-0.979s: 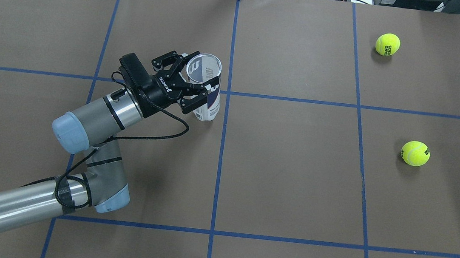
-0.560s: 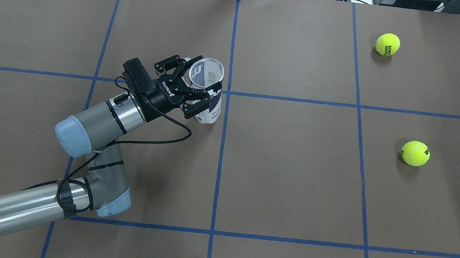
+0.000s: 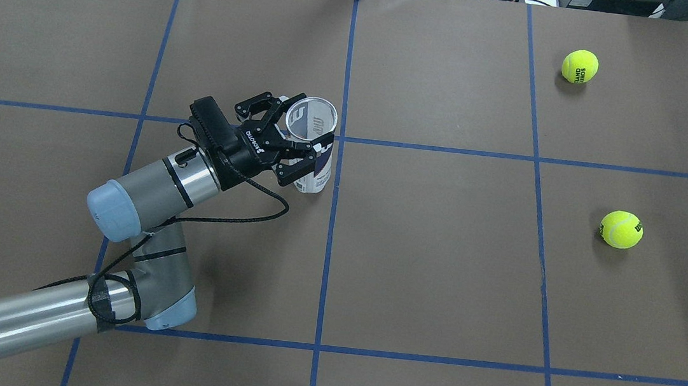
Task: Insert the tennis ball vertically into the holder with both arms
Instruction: 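Lift the can with the left gripper and tip it upright, then set the upright can on the table, open and withdraw the left gripper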
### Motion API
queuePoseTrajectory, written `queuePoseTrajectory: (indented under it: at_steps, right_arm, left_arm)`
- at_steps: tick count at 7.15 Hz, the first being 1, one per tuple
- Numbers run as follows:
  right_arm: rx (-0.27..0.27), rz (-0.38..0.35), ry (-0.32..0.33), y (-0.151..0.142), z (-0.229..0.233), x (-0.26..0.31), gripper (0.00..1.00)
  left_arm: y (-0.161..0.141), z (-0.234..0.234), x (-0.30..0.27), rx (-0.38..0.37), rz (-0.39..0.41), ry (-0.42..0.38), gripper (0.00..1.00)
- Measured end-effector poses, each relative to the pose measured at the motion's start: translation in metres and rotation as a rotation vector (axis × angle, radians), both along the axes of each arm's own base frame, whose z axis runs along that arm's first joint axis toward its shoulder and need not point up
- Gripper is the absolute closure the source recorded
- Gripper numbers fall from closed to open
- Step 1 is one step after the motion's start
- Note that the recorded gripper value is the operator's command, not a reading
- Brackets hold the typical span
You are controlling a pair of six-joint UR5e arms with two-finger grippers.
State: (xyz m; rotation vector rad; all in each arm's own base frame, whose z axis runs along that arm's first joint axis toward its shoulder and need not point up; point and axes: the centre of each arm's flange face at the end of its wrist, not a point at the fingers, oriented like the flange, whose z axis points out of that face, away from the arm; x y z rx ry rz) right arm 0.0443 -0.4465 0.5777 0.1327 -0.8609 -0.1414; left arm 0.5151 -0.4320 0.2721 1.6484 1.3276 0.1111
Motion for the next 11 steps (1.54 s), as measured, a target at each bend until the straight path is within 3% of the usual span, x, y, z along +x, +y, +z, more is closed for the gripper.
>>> queuePoseTrajectory:
  at_steps: [1,7,11]
  right_arm:
    - [0.0,0.0,0.0,0.0,0.0,0.0,0.0]
    - [-0.001,0.0,0.0,0.0,0.0,0.0,0.0]
    - [0.003,0.0,0.0,-0.001,-0.001,0.0,0.0]
  left_arm:
    - [0.001,0.0,0.001,0.0,0.002,0.001,0.02]
    - [0.005,-0.002,0.002,0.001,0.01,0.007,0.01]
    - [0.011,-0.031,-0.021,0.032,0.006,0.067,0.01]
